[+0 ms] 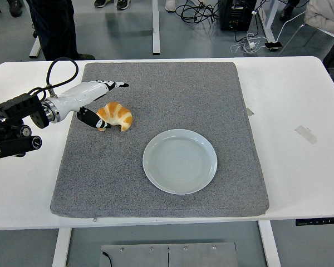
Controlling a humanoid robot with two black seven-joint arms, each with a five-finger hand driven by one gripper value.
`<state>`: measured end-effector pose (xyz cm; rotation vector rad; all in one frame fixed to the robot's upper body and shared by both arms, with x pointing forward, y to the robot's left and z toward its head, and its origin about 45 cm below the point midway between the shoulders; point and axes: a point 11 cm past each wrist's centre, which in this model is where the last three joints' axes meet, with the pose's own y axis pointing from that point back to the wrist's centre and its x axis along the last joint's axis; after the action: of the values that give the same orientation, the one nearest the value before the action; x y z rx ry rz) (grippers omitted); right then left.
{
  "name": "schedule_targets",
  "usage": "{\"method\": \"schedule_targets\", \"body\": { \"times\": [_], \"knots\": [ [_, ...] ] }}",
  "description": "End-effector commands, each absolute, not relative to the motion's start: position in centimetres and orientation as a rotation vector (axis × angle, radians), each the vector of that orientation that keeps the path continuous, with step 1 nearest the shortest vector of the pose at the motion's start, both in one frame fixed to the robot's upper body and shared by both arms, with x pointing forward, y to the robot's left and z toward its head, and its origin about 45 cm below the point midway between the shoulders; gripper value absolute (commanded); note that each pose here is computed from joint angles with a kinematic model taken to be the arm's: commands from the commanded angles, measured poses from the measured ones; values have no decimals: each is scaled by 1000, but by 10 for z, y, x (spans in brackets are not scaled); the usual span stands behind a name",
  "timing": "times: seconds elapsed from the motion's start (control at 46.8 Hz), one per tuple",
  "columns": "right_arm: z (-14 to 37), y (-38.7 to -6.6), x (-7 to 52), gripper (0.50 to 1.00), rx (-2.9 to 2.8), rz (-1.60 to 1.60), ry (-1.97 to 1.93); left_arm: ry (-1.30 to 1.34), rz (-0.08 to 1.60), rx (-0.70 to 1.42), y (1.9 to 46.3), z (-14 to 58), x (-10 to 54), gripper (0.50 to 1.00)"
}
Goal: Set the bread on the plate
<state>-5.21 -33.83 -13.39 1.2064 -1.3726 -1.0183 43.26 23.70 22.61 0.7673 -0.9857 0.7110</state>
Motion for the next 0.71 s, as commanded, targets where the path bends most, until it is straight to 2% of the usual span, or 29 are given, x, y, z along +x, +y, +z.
{"method": "schedule_targets", "body": {
  "times": [0.0, 0.684],
  "knots": [
    [-134, -338, -52, 1000, 1206, -1019, -1372, -1000, 712, 775, 235, 220, 434, 977],
    [-134, -338, -52, 1000, 1206, -1019, -1372, -1057, 718, 817, 234, 198, 439, 971]
  ]
}}
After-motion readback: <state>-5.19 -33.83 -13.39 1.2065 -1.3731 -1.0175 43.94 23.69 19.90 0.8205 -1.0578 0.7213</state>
